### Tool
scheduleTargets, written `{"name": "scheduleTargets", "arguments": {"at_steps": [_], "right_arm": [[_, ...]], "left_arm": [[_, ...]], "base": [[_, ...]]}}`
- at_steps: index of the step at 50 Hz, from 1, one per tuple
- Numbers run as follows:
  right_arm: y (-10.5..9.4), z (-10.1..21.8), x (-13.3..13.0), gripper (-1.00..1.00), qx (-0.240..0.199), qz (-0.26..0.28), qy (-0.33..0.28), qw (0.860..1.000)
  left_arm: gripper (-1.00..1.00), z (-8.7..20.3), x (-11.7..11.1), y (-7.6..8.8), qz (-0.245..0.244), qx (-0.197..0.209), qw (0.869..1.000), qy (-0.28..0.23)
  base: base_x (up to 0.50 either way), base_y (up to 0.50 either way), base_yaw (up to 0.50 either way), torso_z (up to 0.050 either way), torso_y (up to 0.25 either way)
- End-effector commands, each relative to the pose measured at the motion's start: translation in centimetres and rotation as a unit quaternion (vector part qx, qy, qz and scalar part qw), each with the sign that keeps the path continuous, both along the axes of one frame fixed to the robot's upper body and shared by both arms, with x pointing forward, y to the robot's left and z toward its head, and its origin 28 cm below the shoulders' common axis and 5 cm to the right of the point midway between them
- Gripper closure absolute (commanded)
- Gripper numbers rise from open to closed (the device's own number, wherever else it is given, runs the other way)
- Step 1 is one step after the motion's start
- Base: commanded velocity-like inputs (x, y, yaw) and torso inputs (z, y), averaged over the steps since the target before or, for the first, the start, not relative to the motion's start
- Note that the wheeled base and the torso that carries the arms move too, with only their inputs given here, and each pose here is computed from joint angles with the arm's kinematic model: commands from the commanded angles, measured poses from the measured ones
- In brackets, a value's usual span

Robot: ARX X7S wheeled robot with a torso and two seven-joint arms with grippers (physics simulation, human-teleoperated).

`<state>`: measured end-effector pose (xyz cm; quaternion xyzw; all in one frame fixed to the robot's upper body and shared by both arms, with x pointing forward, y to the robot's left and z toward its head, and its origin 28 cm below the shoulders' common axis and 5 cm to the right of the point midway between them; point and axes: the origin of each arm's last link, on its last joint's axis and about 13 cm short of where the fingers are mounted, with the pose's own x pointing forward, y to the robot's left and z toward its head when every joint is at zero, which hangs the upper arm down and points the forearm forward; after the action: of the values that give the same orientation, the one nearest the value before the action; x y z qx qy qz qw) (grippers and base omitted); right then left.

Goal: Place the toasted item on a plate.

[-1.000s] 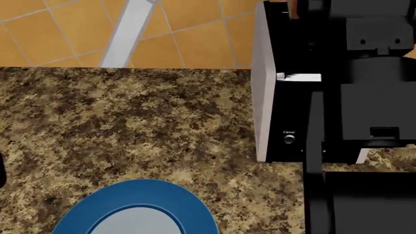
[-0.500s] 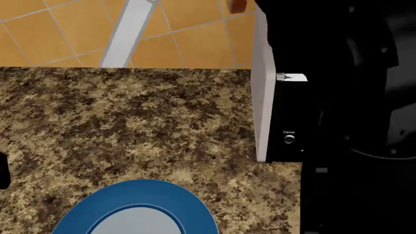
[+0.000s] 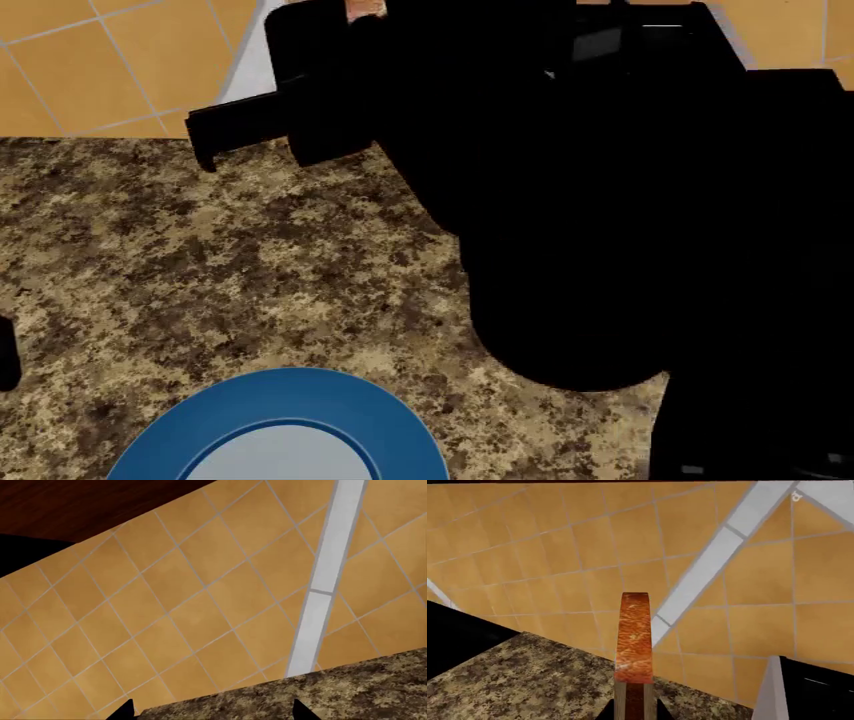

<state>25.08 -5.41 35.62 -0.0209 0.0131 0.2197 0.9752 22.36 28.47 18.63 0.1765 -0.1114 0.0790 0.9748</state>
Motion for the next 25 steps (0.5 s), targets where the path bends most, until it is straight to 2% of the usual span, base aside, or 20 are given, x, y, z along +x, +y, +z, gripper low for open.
{"name": "scheduleTargets", "arguments": {"at_steps": [1, 4, 5, 6, 7, 8, 10, 11, 14, 15, 16, 17, 18, 19, 20, 21, 25], "right_arm": [[-0.6, -1.8, -2.1, 1.0, 0.038, 0.029, 0.025, 0.999], [-0.8, -2.7, -2.2, 1.0, 0.062, 0.036, 0.041, 0.997], [-0.9, -2.8, -2.2, 1.0, 0.107, 0.043, 0.054, 0.992], [-1.1, -3.1, -2.1, 1.0, 0.092, 0.031, 0.057, 0.994], [-1.2, -3.5, -2.3, 1.0, 0.106, 0.04, 0.065, 0.991], [-1.6, -4.0, -2.1, 1.0, 0.086, 0.023, 0.067, 0.994], [-1.8, -4.5, -2.3, 1.0, 0.093, 0.025, 0.076, 0.992], [-1.9, -4.5, -2.6, 1.0, 0.113, 0.03, 0.083, 0.99], [-1.8, -4.6, -2.9, 1.0, 0.136, 0.033, 0.087, 0.986], [-1.7, -4.8, -3.0, 1.0, 0.132, 0.031, 0.091, 0.987], [-1.6, -4.7, -3.1, 1.0, 0.154, 0.032, 0.096, 0.983], [-1.6, -4.9, -3.3, 1.0, 0.143, 0.038, 0.099, 0.984], [-1.6, -5.0, -3.3, 1.0, 0.165, 0.042, 0.105, 0.98], [-1.6, -5.4, -3.5, 1.0, 0.151, 0.058, 0.112, 0.98], [-1.6, -5.5, -3.3, 1.0, 0.155, 0.053, 0.11, 0.98], [-1.6, -5.6, -3.5, 1.0, 0.164, 0.07, 0.113, 0.977], [-1.8, -6.5, -3.4, 1.0, 0.154, 0.054, 0.126, 0.979]], "left_arm": [[-1.0, -0.1, -0.2, 0.1, 0.002, -0.001, 1.0, 0.0], [-1.0, -0.2, -0.2, 0.1, 0.002, -0.001, 1.0, 0.001], [-1.0, -0.1, -0.2, 0.1, 0.003, 0.0, 1.0, 0.0], [-1.0, -0.1, -0.2, 0.1, 0.004, -0.001, 1.0, 0.0], [-1.0, -0.1, -0.3, 0.1, 0.003, 0.0, 1.0, -0.001], [-1.0, -0.1, -0.3, 0.1, 0.003, 0.0, 1.0, 0.0], [-1.0, -0.2, -0.3, 0.2, 0.005, 0.001, 1.0, 0.001], [-1.0, -0.3, -0.4, 0.2, 0.006, 0.001, 1.0, 0.002], [-1.0, -0.4, -0.3, 0.2, 0.007, 0.0, 1.0, 0.003], [-1.0, -0.4, -0.2, 0.1, 0.006, -0.001, 1.0, 0.002], [-1.0, -0.4, -0.2, 0.1, 0.005, 0.0, 1.0, 0.002], [-1.0, -0.4, -0.1, 0.0, 0.002, -0.001, 1.0, 0.001], [-1.0, -0.4, -0.1, 0.0, 0.002, 0.0, 1.0, 0.003], [-1.0, -0.4, -0.2, 0.0, 0.001, -0.001, 1.0, 0.002], [-1.0, -0.5, -0.2, 0.1, 0.002, 0.001, 1.0, 0.004], [-1.0, -0.5, -0.2, 0.1, 0.003, -0.001, 1.0, 0.003], [-1.0, -0.7, -0.2, 0.2, 0.004, 0.001, 1.0, 0.006]], "base": [[0.0, 0.0, 0.0, 0.0, 0.0], [0.0, 0.0, 0.0, 0.0, 0.0], [0.0, 0.0, 0.0, 0.0, 0.0], [0.0, 0.0, 0.0, 0.0, 0.0], [0.0, 0.0, 0.0, 0.0, 0.0], [0.0, 0.0, 0.0, 0.0, 0.0], [0.0, 0.0, 0.0, 0.0, 0.0], [0.0, 0.0, 0.0, 0.0, 0.0], [0.0, 0.0, 0.0, 0.0, 0.0], [0.0, 0.0, 0.0, 0.0, 0.0], [0.0, 0.0, 0.0, 0.0, 0.0], [0.0, 0.0, 0.0, 0.0, 0.0], [0.0, 0.0, 0.0, 0.0, 0.0], [0.0, 0.0, 0.0, 0.0, 0.0], [0.0, 0.0, 0.0, 0.0, 0.0], [0.0, 0.0, 0.0, 0.0, 0.0], [0.0, 0.0, 0.0, 0.0, 0.0]]}}
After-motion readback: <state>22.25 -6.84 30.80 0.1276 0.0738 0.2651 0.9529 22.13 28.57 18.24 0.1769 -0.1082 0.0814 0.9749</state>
